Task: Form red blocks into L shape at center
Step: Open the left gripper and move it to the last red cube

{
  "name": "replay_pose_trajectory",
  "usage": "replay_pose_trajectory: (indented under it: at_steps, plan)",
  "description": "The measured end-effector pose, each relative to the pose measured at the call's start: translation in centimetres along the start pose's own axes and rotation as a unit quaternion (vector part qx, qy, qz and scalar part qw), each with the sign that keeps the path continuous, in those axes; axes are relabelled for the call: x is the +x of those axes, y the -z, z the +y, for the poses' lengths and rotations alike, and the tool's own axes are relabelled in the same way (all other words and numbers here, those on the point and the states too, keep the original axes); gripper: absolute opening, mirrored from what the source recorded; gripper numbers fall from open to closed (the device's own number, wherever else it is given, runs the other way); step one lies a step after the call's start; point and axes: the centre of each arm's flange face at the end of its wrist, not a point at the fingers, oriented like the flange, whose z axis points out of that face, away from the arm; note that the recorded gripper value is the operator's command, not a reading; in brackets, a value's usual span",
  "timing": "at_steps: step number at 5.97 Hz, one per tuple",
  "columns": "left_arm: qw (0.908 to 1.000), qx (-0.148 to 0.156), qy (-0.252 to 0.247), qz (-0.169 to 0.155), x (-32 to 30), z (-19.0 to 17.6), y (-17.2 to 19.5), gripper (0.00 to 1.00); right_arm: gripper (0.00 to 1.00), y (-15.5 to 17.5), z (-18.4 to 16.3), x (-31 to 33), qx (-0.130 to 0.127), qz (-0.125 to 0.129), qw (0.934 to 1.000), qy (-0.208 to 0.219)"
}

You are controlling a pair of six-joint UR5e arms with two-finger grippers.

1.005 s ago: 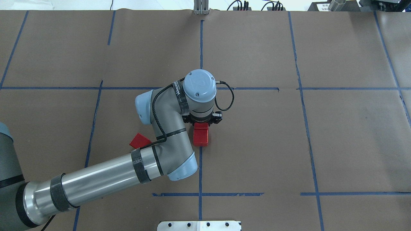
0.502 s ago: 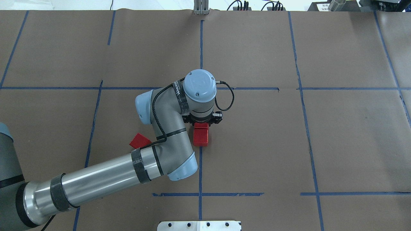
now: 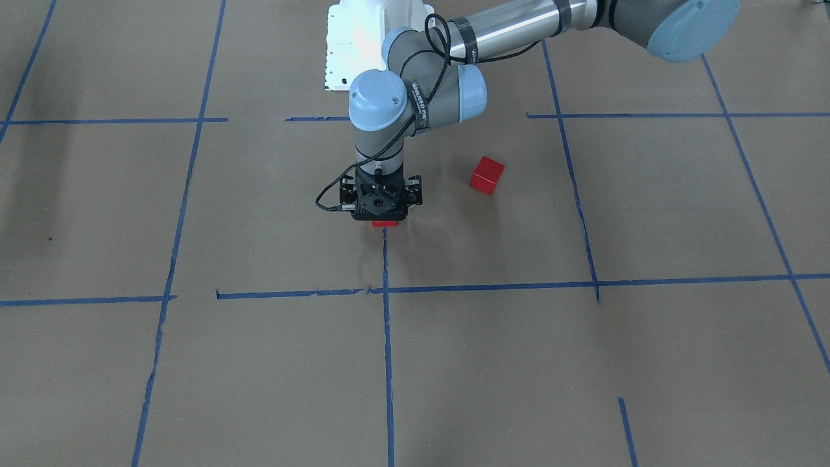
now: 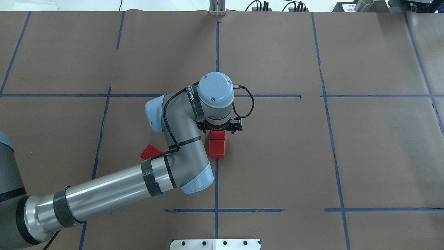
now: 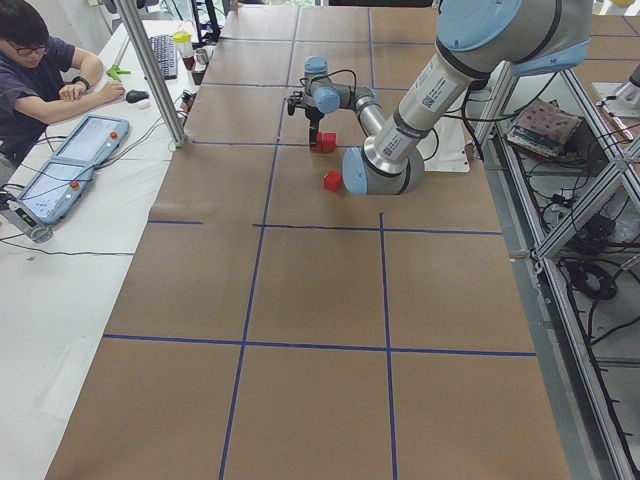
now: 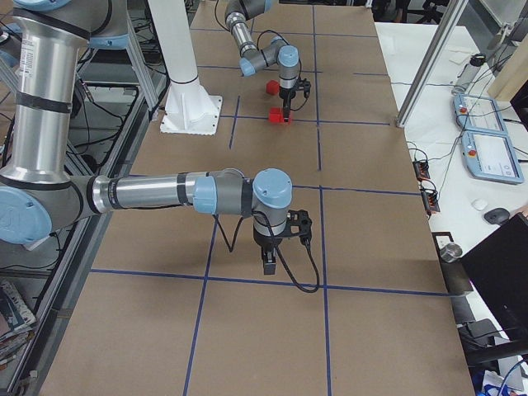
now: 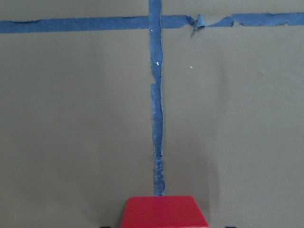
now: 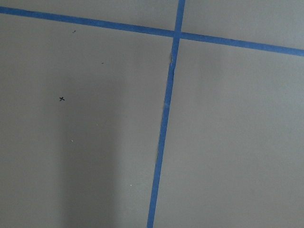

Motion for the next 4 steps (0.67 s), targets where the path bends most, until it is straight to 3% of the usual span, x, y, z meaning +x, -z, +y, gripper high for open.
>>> replay_pose_trajectory:
  at_steps: [2,4]
  plan:
    - [0.9992,-0.015,-0.007,0.036,-3.8,-3.3,4.5,1.00,1.00,0.0,0.0,0.0,0.001,0.000,1.0000,0.000]
    - [0.9970,-0.019,-0.054,0.052,-12.6,-2.5,6.5,1.00,1.00,0.0,-0.1,0.0,0.001,0.000,1.0000,0.000]
